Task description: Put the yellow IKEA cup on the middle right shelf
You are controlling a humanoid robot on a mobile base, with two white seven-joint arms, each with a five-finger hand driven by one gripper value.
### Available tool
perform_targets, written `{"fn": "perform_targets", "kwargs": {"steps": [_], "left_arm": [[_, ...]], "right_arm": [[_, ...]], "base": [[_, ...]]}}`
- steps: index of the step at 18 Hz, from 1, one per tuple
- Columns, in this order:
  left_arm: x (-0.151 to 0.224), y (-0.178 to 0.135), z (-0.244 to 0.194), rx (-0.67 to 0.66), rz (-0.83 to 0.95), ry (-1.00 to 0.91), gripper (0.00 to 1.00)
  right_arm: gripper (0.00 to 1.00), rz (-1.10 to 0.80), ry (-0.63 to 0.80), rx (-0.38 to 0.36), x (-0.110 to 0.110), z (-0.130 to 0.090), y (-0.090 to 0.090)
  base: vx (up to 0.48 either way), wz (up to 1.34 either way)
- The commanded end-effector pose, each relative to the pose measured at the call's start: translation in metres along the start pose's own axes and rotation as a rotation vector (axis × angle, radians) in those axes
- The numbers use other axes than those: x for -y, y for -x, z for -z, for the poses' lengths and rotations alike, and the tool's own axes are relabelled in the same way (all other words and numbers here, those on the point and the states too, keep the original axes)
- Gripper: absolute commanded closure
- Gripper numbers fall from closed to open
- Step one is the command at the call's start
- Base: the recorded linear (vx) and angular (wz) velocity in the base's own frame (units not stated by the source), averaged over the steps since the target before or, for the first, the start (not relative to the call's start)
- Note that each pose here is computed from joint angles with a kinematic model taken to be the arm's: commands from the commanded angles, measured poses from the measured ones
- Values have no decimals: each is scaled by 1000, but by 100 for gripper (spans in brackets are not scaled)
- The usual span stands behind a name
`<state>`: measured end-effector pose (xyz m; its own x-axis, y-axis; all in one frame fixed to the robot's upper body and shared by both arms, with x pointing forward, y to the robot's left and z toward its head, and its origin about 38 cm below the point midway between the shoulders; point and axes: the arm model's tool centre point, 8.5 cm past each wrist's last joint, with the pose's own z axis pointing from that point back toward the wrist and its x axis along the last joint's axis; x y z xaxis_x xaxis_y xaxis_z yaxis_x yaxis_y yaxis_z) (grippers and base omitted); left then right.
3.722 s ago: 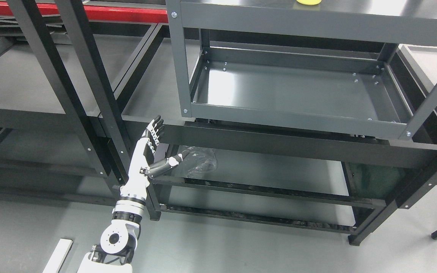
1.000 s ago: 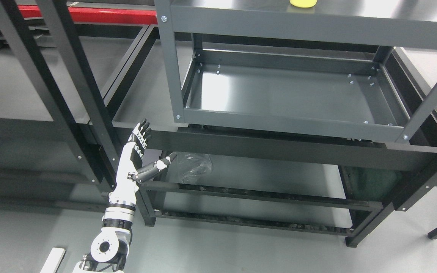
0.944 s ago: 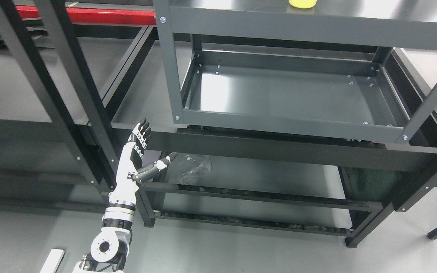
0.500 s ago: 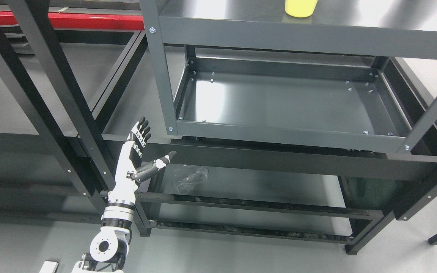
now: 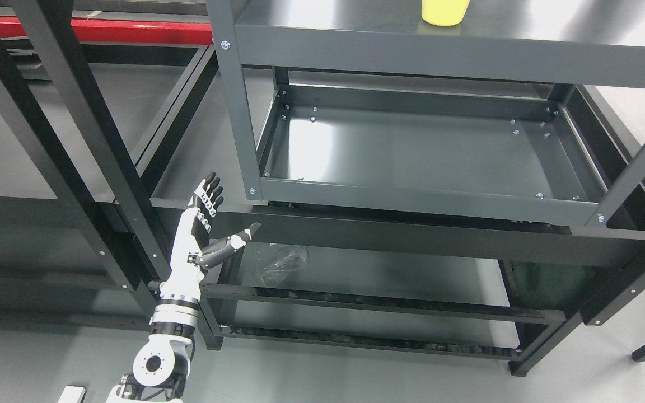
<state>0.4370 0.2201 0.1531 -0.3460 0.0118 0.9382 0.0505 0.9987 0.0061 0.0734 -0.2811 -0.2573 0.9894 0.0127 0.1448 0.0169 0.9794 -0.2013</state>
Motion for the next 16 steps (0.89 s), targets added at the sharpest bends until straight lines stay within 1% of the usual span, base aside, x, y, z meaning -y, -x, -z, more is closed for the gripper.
{"fn": "perform_targets", "kwargs": {"steps": [1, 16], "left_arm": [[-6, -5, 1, 12, 17, 3, 1], [-4, -7, 0, 18, 16, 6, 1]], "right_arm": [[1, 3, 12, -14, 10, 1, 9], [1, 3, 12, -14, 10, 1, 9]], "base": [[0, 0], [-10, -57]]}}
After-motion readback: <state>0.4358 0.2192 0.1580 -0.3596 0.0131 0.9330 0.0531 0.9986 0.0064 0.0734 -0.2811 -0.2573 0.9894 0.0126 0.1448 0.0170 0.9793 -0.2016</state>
